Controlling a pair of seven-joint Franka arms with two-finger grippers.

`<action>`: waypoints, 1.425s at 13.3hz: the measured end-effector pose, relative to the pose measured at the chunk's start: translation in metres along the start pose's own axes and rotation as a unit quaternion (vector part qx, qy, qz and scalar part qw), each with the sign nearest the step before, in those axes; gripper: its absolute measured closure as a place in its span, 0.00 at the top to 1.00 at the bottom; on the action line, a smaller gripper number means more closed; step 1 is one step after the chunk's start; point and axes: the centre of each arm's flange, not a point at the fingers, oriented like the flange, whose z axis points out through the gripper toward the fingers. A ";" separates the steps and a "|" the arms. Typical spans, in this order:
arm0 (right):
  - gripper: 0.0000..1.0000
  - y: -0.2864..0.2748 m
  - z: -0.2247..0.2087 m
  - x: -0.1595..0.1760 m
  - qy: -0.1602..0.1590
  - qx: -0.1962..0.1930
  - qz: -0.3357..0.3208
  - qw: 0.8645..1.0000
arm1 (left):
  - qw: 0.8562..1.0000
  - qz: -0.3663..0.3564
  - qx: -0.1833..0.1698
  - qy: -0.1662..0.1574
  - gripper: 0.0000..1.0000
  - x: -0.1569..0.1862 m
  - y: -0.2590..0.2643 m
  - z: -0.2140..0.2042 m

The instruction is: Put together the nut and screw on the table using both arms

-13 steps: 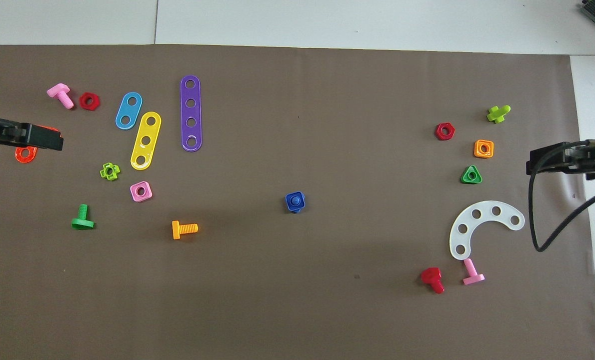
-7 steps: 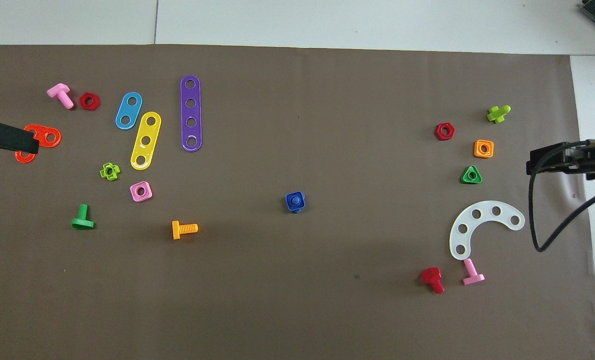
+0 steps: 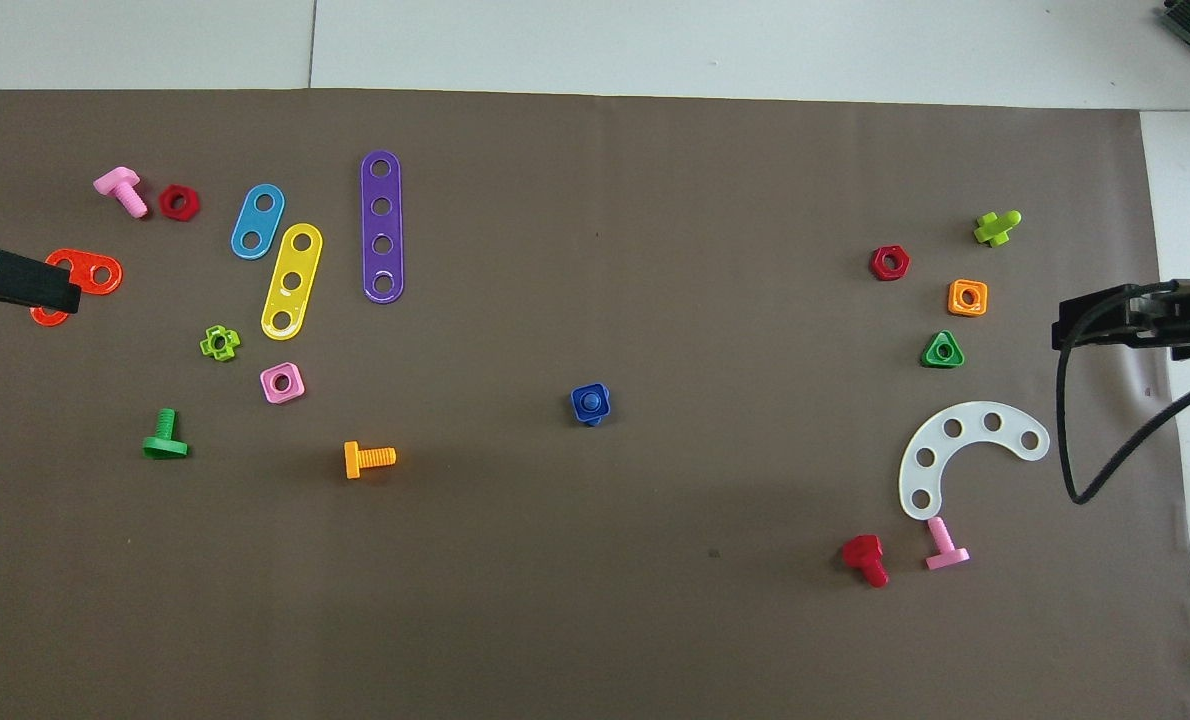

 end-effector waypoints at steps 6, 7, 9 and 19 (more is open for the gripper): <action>1.00 0.000 0.000 0.000 0.000 0.000 0.000 1.000 | 1.000 0.004 -0.001 -0.007 1.00 -0.001 0.005 0.001; 1.00 0.000 0.000 0.000 0.000 0.000 0.000 1.000 | 1.000 0.004 -0.001 -0.007 1.00 -0.001 0.005 0.001; 1.00 0.000 0.000 0.000 0.000 0.000 0.000 1.000 | 1.000 0.005 -0.001 -0.007 1.00 -0.001 0.005 0.002; 1.00 0.000 0.000 0.000 0.000 0.000 0.000 1.000 | 1.000 0.012 -0.005 -0.023 1.00 -0.006 0.013 0.003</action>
